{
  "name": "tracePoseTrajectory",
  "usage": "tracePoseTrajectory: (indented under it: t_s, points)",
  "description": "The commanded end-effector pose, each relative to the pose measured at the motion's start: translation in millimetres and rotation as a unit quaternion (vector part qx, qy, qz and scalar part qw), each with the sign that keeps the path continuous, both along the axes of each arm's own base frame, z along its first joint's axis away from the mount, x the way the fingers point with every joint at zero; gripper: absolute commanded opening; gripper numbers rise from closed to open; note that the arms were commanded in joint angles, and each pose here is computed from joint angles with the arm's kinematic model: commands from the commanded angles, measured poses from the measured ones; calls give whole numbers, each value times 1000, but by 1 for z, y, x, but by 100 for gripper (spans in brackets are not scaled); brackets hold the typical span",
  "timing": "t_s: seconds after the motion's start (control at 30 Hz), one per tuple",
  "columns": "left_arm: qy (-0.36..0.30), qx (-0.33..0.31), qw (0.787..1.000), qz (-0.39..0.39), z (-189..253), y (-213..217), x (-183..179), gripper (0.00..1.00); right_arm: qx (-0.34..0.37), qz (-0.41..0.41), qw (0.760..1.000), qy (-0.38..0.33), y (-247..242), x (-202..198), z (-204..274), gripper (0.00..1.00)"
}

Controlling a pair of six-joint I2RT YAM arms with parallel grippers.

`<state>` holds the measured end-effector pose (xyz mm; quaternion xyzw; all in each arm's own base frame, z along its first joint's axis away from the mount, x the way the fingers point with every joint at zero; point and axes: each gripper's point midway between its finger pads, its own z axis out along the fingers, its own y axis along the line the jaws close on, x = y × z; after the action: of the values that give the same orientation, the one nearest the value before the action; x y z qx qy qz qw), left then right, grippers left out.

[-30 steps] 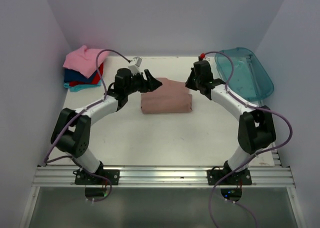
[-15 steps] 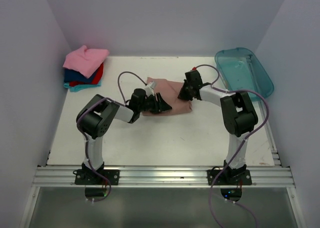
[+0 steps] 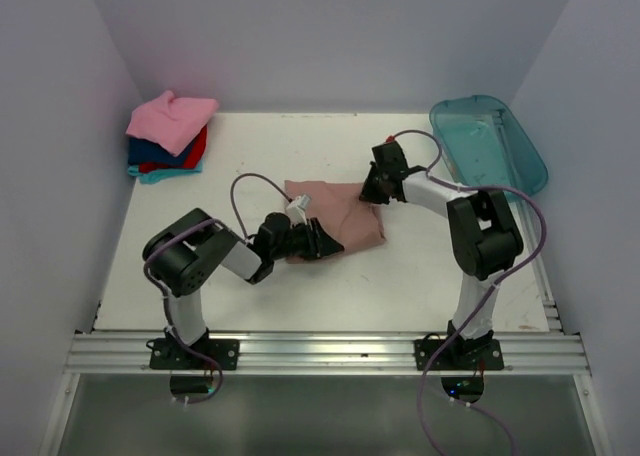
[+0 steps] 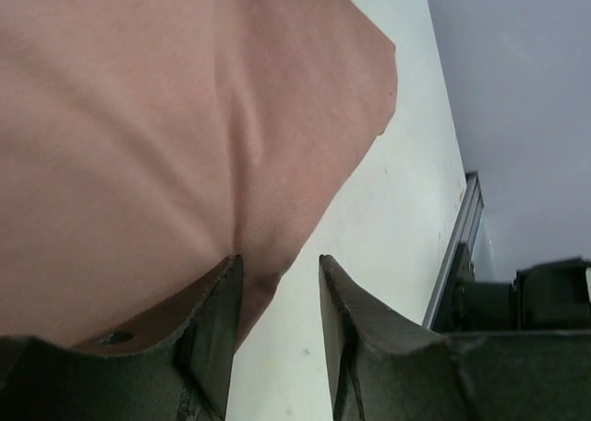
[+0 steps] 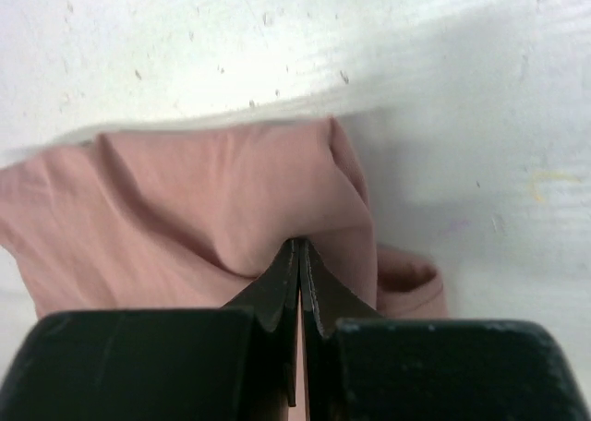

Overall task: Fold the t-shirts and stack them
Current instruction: Smooth out wrinkles on the folded tshirt

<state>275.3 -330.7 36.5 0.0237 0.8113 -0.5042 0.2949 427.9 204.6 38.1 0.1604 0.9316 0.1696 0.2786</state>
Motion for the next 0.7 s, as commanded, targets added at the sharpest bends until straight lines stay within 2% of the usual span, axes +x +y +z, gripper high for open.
tracePoseTrajectory:
  t_s: [0.0,0.03,0.07,0.13,0.17,0.23,0.27,0.33,0.37,0.43,0.47,0.67]
  points:
    - [-21,49,998,-21,8,-2,-34,44,-8,28,998,-55,-1,-13,51,0]
    - [-35,56,998,-20,15,-1,-35,48,-11,35,998,-57,-1,-19,53,0]
    - [-47,59,997,-6,31,3,-33,61,-14,49,997,-66,1,-23,58,0]
    - [-71,62,996,6,50,7,-31,73,-13,62,995,-81,3,-30,72,0]
    - [-84,70,993,36,67,16,-24,82,-13,78,993,-86,6,-35,75,2]
    - [-103,90,988,68,81,28,-16,91,4,102,991,-88,14,-44,84,13]
    - [-100,121,981,114,86,46,-8,99,5,112,990,-84,17,-49,84,13]
    - [-90,161,972,148,85,63,-3,100,7,124,989,-76,22,-61,81,11]
    - [-70,205,961,170,75,78,-3,100,16,141,987,-72,31,-69,81,8]
    - [-47,236,952,186,63,90,-5,100,20,150,987,-54,38,-82,69,0]
    - [-25,267,944,193,48,103,-12,100,25,159,986,-46,46,-90,62,0]
    - [20,303,930,206,8,125,-30,100,33,172,984,11,61,-116,11,0]
